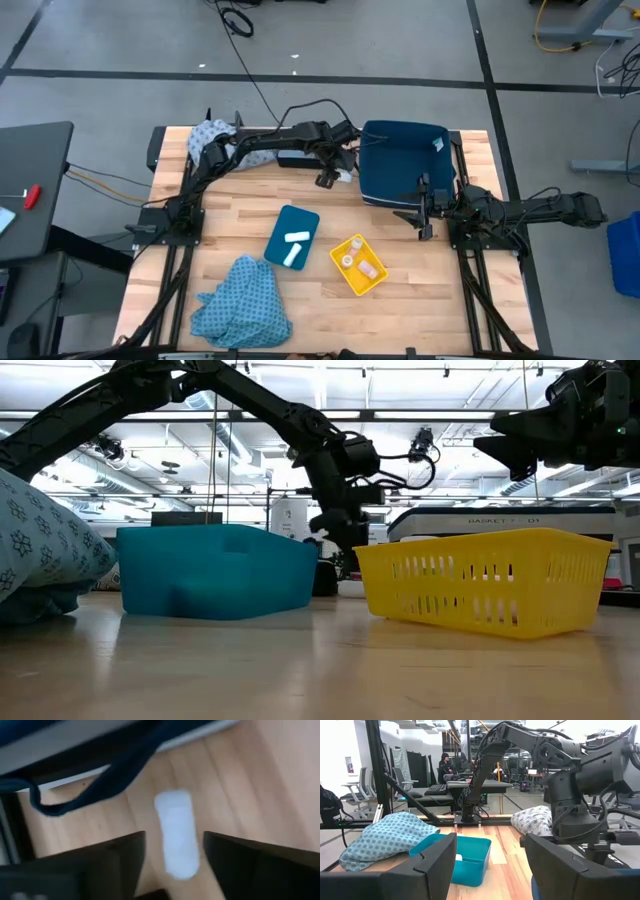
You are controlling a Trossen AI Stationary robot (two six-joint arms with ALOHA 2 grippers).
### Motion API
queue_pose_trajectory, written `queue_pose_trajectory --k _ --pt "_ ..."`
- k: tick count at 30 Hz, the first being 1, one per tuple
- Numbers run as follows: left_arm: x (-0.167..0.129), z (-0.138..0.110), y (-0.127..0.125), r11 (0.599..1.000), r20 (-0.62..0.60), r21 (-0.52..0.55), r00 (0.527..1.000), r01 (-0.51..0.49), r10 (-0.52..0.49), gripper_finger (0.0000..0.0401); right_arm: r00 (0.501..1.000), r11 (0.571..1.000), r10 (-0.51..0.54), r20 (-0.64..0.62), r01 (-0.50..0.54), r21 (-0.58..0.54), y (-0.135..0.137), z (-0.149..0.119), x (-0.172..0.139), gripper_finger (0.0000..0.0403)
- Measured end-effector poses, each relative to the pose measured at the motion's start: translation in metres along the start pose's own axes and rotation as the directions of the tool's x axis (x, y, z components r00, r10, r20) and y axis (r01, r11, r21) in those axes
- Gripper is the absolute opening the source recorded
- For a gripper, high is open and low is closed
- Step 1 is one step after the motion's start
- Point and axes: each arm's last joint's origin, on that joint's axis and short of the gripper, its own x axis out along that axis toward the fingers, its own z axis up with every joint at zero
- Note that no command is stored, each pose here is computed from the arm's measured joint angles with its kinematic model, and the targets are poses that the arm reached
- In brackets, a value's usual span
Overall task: Pick & place medical supplies in basket/bin
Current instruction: Put the rolled gauze into the blue bin
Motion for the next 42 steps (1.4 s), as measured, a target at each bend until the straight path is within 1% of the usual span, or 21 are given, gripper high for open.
queue_pose_trajectory --k 3,6,10,17,24,28,30,31,33,35,38,40,42 --pt "-0.001 0.001 0.000 0.998 0.022 -0.056 1.000 0.019 -0.018 0.0258 1.000 1.000 0.000 0.000 0.000 0.000 0.000 0.000 0.000 0.0242" --pt "0.001 0.001 0.000 0.997 0.032 -0.078 0.999 0.029 -0.027 0.0281 1.000 1.000 0.000 -0.001 0.000 0.000 0.000 0.000 0.000 0.0242" --pt "0.002 0.004 -0.002 0.995 0.041 -0.098 0.999 0.026 -0.022 0.0282 1.000 1.000 0.000 -0.008 0.000 -0.004 0.000 -0.001 0.000 0.0242" --pt "0.003 0.013 -0.010 0.986 0.049 -0.167 0.999 0.026 -0.018 0.0278 1.000 1.000 0.000 -0.011 0.000 -0.013 0.000 -0.001 0.000 0.0242" --pt "0.004 0.026 -0.014 0.962 0.067 -0.268 0.996 -0.044 0.064 0.0276 1.000 1.000 0.000 -0.016 0.000 -0.016 0.000 -0.001 0.000 0.0242" --pt "0.005 0.025 -0.015 0.949 0.056 -0.312 0.997 -0.041 0.062 0.0276 1.000 1.000 0.000 -0.017 -0.001 -0.016 0.000 -0.002 0.000 0.0242" --pt "0.009 0.023 -0.015 0.951 0.038 -0.306 0.997 -0.051 0.066 0.0276 1.000 1.000 0.000 -0.016 -0.001 -0.019 0.000 -0.001 0.000 0.0242" --pt "0.010 0.021 -0.016 0.958 0.018 -0.284 0.998 -0.051 0.058 0.0276 1.000 1.000 0.000 -0.017 -0.001 -0.019 0.000 -0.002 0.000 0.0242" --pt "0.009 0.019 -0.018 0.977 -0.041 -0.204 0.998 -0.058 0.051 0.0276 1.000 1.000 0.000 -0.022 -0.001 -0.020 0.000 -0.002 0.000 0.0242" --pt "0.001 0.017 -0.017 0.991 -0.106 -0.119 0.993 -0.055 0.042 0.0274 1.000 1.000 0.000 -0.027 -0.001 -0.019 0.000 -0.003 0.000 0.0242" --pt "-0.011 0.010 -0.012 0.999 -0.172 -0.054 0.985 0.002 -0.012 0.0271 0.999 1.000 0.001 -0.042 -0.001 -0.019 0.000 -0.004 0.000 0.0242" --pt "-0.015 0.005 -0.006 0.998 -0.162 -0.052 0.985 0.044 -0.052 0.0269 0.999 1.000 0.000 -0.053 -0.001 -0.018 0.000 -0.005 0.000 0.0242" --pt "-0.017 -0.001 0.000 0.994 -0.114 -0.057 0.989 0.093 -0.099 0.0267 0.998 1.000 -0.009 -0.055 0.008 -0.018 0.000 -0.005 0.000 0.0242"
